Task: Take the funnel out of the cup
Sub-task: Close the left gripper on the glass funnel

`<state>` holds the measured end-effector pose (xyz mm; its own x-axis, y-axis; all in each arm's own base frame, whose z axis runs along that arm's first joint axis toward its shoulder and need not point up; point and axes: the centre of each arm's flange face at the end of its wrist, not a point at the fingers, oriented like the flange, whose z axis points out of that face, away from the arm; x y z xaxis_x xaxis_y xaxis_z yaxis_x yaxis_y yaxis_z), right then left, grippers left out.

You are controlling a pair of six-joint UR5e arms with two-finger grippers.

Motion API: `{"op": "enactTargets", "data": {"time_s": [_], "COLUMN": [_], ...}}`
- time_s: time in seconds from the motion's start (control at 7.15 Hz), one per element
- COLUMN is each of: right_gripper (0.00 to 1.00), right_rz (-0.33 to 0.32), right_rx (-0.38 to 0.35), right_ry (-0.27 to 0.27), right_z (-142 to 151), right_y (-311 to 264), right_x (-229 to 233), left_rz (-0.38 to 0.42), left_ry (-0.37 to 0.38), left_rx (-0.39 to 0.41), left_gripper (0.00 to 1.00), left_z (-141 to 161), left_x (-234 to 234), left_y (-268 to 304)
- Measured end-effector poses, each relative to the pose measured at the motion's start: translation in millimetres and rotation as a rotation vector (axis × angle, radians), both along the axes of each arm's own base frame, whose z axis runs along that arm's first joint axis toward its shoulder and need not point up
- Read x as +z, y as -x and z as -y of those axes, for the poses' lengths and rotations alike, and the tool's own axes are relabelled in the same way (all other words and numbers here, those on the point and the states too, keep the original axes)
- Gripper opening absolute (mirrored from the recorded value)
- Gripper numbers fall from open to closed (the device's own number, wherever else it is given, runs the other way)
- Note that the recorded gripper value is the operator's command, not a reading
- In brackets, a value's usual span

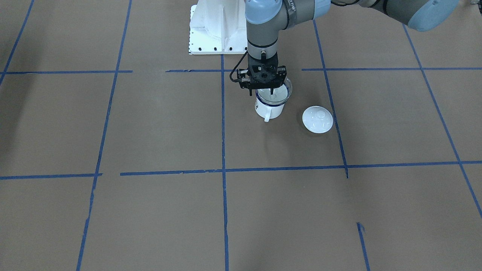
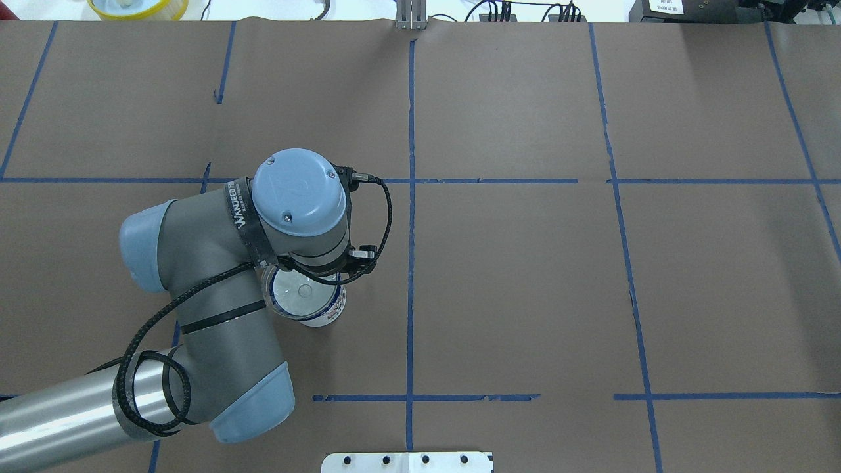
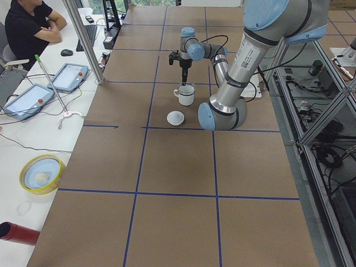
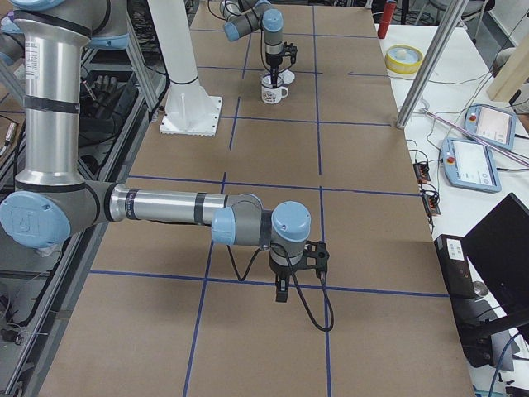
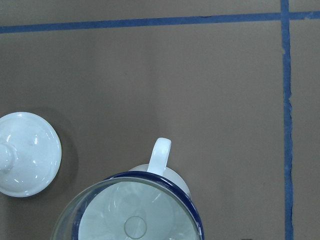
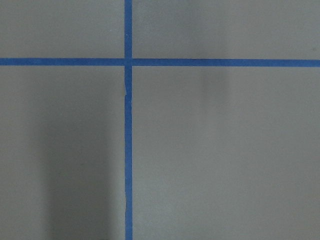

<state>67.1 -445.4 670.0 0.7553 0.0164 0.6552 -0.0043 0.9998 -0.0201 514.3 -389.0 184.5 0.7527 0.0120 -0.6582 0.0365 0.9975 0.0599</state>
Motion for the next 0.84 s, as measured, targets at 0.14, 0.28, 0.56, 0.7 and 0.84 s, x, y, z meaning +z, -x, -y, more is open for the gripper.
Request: {"op": "enactTargets", "data": {"time_s": [0.14,0.28,0.56,0.7,0.84], "right_gripper": [1.00,1.00,1.00,1.00,1.00], "right_rz": [0.000,0.000,0.000,0.000,0.000], "right_rx": [0.000,0.000,0.000,0.000,0.000], "right_ry": [0.000,0.000,0.000,0.000,0.000], "right_z": [0.0,0.0,0.0,0.0,0.0], "right_y": [0.0,0.0,0.0,0.0,0.0], "right_x": [0.0,0.0,0.0,0.0,0.0], "left_rz": [-0.005,-0.011,-0.017,-0.021,-0.027], "left_ry": [-0.001,-0.002,-0.004,-0.005,-0.008], "left_rx": [0.003,0.005,0.007,0.007,0.007], "left_gripper": [0.49,0.34,0.00,0.00,0.00], "left_z": [-0.8,-1.4,-2.5,-3.1,-4.0], "left_x": [3.2,5.4,5.9,4.5,1.5], "left_y": [-1.7,-1.9,-1.1,0.0,1.9]}}
